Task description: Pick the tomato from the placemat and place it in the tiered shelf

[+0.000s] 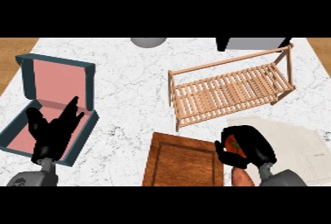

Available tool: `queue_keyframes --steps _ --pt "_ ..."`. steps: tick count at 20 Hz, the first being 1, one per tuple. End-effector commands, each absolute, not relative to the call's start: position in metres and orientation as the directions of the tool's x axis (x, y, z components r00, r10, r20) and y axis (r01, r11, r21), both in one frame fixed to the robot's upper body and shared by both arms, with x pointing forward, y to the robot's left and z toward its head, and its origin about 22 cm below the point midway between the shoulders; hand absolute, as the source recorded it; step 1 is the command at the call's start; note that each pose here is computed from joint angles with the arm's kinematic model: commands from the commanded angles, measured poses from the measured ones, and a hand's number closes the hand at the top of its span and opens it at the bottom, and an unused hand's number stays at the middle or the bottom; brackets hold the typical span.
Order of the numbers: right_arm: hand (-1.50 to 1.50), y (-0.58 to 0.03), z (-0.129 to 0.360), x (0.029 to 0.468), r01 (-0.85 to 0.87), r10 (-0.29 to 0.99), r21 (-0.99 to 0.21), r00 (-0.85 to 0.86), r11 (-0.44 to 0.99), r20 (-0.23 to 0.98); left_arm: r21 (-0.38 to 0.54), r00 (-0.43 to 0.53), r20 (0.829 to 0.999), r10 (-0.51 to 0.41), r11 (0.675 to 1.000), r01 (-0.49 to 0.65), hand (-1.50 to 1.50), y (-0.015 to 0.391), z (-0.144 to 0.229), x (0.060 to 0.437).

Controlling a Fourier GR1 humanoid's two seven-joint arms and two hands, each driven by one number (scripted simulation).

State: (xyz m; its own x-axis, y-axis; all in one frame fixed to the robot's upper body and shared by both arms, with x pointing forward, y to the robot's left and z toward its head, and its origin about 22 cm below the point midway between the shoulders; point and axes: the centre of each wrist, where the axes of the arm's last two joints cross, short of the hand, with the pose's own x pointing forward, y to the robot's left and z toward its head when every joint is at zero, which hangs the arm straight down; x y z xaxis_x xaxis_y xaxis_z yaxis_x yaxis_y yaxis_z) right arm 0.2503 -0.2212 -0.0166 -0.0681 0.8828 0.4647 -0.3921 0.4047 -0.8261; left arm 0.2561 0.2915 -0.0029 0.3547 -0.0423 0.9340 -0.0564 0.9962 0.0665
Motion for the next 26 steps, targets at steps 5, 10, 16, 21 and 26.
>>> queue_keyframes --steps 5,10,16,21,26 --pt "1.50 -0.139 0.069 0.177 -0.384 0.708 -0.804 -0.393 0.454 0.587 0.052 0.466 0.885 0.009 0.991 -0.119 0.00 0.295 -0.029 0.238" --pt "1.50 -0.155 0.149 0.145 -0.194 0.701 -0.802 -0.400 0.565 0.591 0.061 0.461 0.888 -0.002 0.992 -0.112 0.00 0.299 -0.027 0.228" --pt "1.50 -0.174 0.212 0.115 -0.042 0.724 -0.791 -0.376 0.610 0.578 0.039 0.449 0.893 0.024 0.991 -0.130 0.00 0.304 -0.018 0.246" --pt "1.50 -0.167 0.237 0.130 0.023 0.735 -0.779 -0.349 0.627 0.581 0.066 0.448 0.894 -0.018 0.994 -0.091 0.00 0.298 -0.018 0.239" --pt "1.50 -0.170 0.264 0.168 0.047 0.713 -0.739 -0.313 0.672 0.628 0.048 0.450 0.893 -0.014 0.997 -0.064 0.00 0.298 -0.031 0.235"
